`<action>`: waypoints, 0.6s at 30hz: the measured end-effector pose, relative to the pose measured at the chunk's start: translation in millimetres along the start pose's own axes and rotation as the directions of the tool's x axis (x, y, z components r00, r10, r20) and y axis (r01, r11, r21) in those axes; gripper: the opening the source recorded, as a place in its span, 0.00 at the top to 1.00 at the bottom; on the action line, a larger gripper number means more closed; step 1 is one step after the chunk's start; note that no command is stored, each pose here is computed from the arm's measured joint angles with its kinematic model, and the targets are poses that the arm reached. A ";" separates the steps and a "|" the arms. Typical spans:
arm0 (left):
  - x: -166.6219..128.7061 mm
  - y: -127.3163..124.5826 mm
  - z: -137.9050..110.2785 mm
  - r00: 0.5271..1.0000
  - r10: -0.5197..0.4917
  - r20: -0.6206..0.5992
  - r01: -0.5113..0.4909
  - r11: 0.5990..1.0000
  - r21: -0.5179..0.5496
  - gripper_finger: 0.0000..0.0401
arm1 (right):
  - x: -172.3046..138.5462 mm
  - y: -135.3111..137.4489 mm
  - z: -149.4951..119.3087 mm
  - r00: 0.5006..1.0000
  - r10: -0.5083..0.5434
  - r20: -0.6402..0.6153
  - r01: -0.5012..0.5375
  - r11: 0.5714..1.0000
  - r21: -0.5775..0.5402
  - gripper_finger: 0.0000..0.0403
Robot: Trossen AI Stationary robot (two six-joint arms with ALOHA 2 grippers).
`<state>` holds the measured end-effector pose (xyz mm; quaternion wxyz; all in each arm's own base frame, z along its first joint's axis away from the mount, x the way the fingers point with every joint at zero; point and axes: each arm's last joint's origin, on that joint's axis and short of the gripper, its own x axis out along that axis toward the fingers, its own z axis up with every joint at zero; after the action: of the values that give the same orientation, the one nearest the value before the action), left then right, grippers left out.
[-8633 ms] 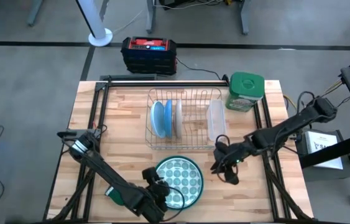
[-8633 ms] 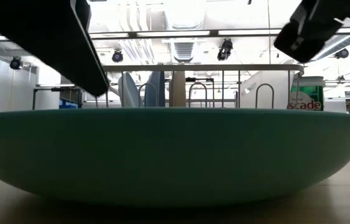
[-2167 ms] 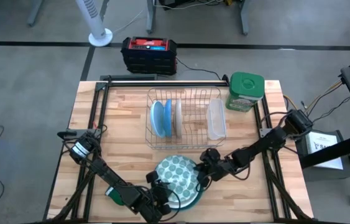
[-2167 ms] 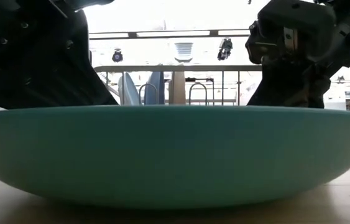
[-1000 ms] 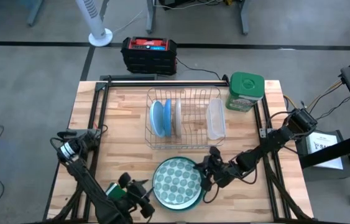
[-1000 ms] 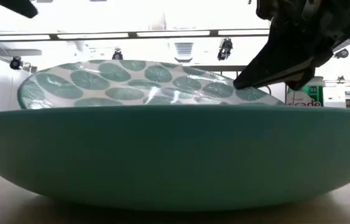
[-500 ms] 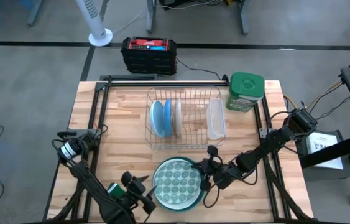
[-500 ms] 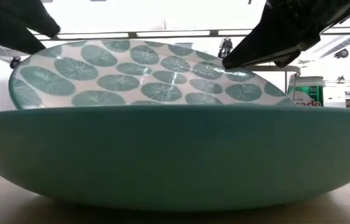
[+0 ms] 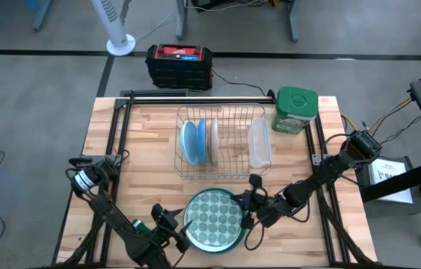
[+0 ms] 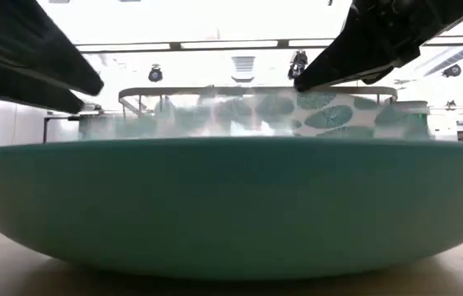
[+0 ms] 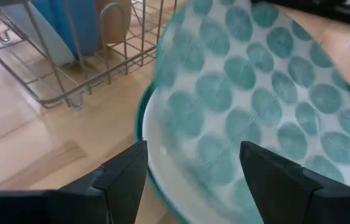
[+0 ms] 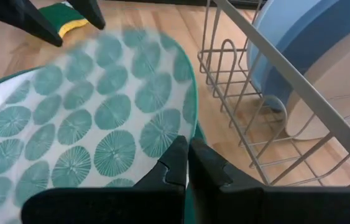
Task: Sort dishes
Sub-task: Put the green patterned plate in the dish rack
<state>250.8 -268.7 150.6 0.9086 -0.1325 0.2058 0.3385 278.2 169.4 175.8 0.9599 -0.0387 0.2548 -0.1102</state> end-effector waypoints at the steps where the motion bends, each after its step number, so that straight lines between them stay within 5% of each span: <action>1: 2.5 -0.4 -0.8 1.000 -0.004 0.002 0.004 1.000 -0.003 0.39 | -0.1 0.2 0.1 1.000 0.003 0.000 -0.003 1.000 0.001 0.99; 10: 16.4 -2.1 -4.9 0.999 -0.020 -0.046 0.021 1.000 0.022 0.42 | -0.2 0.4 0.3 1.000 0.010 0.000 -0.010 0.999 0.039 1.00; 18: 21.5 -7.0 -5.6 0.986 -0.047 -0.161 0.056 0.997 0.053 0.42 | 0.2 -2.9 -13.4 0.980 0.096 -0.172 -0.050 0.966 0.252 1.00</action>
<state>268.6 -263.9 136.4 0.9010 -0.1385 0.2841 0.2973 271.2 166.3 164.4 0.9332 0.1008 0.3274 -0.1084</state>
